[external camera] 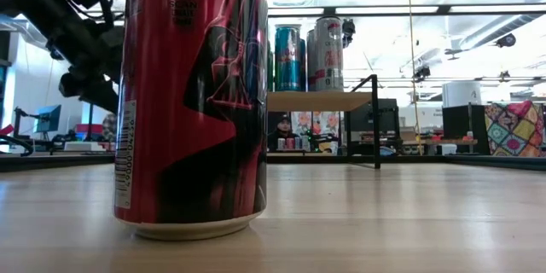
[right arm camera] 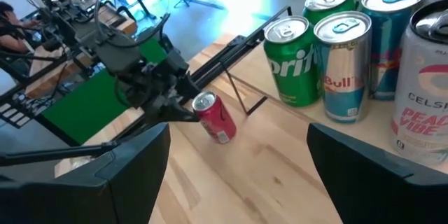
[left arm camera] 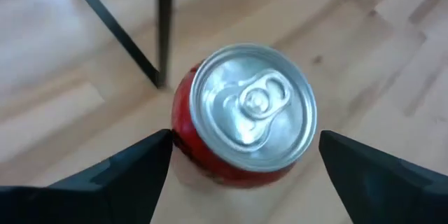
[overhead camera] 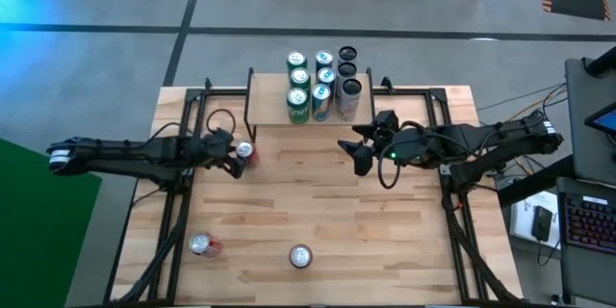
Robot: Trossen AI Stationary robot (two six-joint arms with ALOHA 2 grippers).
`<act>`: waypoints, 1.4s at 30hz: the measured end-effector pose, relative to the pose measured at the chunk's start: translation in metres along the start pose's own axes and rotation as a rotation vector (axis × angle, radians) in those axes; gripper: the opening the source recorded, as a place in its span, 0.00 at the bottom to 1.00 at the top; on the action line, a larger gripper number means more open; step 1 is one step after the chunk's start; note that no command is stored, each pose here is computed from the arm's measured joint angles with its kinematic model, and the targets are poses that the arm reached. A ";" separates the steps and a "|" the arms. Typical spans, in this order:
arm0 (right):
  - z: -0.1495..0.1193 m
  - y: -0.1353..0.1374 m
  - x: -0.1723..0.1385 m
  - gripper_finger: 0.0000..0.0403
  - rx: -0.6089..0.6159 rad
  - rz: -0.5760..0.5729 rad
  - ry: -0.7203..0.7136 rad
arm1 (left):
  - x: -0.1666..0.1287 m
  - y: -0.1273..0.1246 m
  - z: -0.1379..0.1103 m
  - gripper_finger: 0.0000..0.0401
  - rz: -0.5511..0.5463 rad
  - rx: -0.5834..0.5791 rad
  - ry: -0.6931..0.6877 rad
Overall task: Place canned beverage on shelf
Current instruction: Put the top left red soda can on the shelf
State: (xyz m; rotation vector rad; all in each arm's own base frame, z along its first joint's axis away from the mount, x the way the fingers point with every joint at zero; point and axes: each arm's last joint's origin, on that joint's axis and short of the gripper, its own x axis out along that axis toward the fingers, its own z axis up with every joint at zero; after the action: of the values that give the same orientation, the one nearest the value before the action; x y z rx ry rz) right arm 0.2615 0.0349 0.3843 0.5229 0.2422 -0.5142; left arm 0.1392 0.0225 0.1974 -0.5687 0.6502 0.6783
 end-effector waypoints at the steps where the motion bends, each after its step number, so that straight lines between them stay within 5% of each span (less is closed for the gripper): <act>1: 0.000 0.000 0.000 0.81 0.000 0.001 0.001 | 0.000 -0.001 0.000 0.86 -0.018 -0.020 0.017; 12: -0.003 0.000 0.002 0.81 -0.019 0.006 0.024 | -0.003 -0.014 0.013 0.74 -0.144 -0.080 -0.022; 21: -0.008 -0.002 0.003 0.81 -0.031 -0.020 0.068 | 0.002 -0.026 0.015 0.71 -0.234 0.118 -0.051; 30: -0.009 -0.003 0.002 0.81 -0.053 -0.027 0.078 | 0.015 -0.036 0.018 0.78 -0.248 0.278 -0.092; 42: -0.009 -0.003 0.002 0.81 -0.063 -0.026 0.080 | 0.045 -0.046 0.014 0.89 -0.209 0.353 -0.052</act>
State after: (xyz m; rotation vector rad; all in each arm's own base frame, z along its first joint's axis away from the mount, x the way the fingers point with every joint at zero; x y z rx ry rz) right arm 0.2610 0.0368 0.3745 0.4796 0.3407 -0.5101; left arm 0.2039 0.0190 0.1874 -0.2842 0.6340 0.3693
